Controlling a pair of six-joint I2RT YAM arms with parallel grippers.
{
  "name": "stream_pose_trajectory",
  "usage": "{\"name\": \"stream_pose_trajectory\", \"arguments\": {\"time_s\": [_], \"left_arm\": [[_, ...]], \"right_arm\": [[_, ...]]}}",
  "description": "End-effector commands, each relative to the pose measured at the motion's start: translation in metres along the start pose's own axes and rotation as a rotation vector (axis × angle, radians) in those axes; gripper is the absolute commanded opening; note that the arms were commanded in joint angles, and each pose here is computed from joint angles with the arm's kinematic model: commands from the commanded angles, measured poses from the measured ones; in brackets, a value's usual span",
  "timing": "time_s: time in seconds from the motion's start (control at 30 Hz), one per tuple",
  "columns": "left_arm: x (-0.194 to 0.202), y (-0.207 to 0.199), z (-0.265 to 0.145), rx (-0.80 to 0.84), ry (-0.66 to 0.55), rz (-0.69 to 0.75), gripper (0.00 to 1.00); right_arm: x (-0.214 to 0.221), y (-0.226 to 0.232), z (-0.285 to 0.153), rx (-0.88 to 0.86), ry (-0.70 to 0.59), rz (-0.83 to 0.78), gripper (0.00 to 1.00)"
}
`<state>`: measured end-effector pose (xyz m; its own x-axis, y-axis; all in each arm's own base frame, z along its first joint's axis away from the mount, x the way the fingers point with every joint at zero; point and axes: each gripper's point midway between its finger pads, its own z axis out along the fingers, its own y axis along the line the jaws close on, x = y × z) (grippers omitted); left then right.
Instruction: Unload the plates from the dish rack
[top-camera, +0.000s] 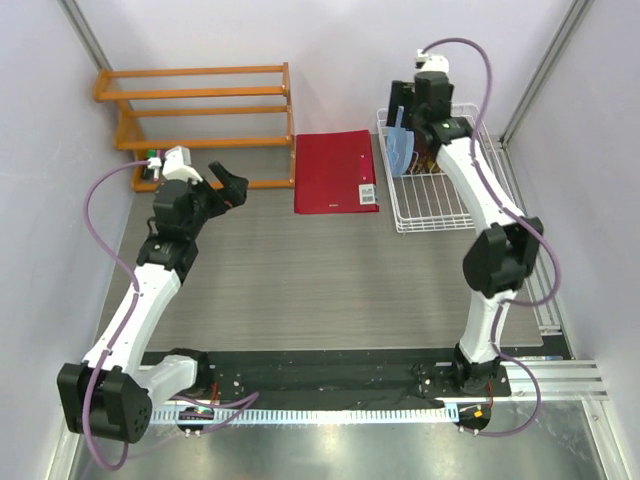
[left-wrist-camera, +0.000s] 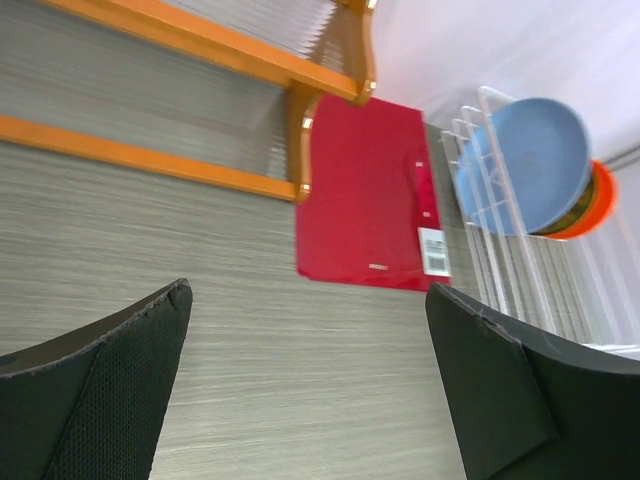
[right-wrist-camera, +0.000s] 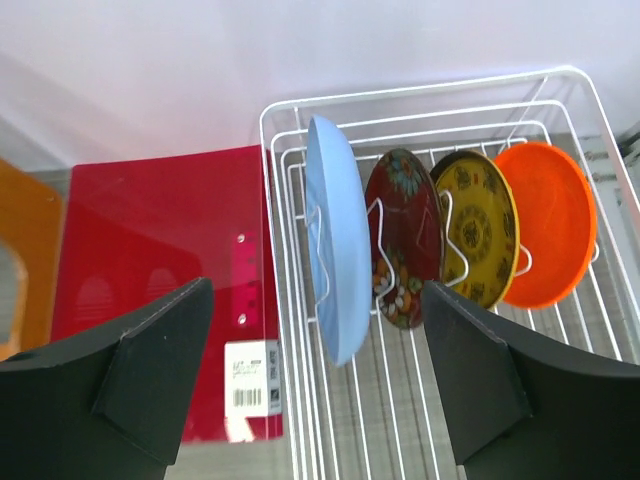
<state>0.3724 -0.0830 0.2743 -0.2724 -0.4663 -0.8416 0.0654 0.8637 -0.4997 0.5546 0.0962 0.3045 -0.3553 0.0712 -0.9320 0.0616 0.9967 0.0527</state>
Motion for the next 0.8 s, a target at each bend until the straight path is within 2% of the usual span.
{"name": "stream_pose_trajectory", "arguments": {"time_s": [0.0,0.3,0.57,0.6,0.7,0.77], "left_arm": [[0.007,0.026,0.004,-0.17,-0.027,0.122,0.99],[0.02,0.042,0.009,-0.271,-0.013,0.195,1.0],[0.026,0.042,0.013,-0.265,0.003,0.197,0.99],[0.027,0.043,0.013,-0.265,0.004,0.2,0.99],[0.027,0.046,0.012,-0.28,0.001,0.211,0.99],[0.028,0.046,0.013,-0.279,0.006,0.211,0.99]], "right_arm": [[-0.023,-0.006,0.007,0.165,-0.05,-0.116,0.88],[0.001,-0.014,0.045,0.306,-0.005,-0.209,0.83],[0.034,-0.011,0.065,0.293,0.061,-0.245,0.73],[0.038,-0.011,0.068,0.292,0.068,-0.248,0.71],[0.042,-0.013,0.069,0.306,0.076,-0.263,0.53],[0.047,-0.013,0.071,0.307,0.086,-0.273,0.53]]}}
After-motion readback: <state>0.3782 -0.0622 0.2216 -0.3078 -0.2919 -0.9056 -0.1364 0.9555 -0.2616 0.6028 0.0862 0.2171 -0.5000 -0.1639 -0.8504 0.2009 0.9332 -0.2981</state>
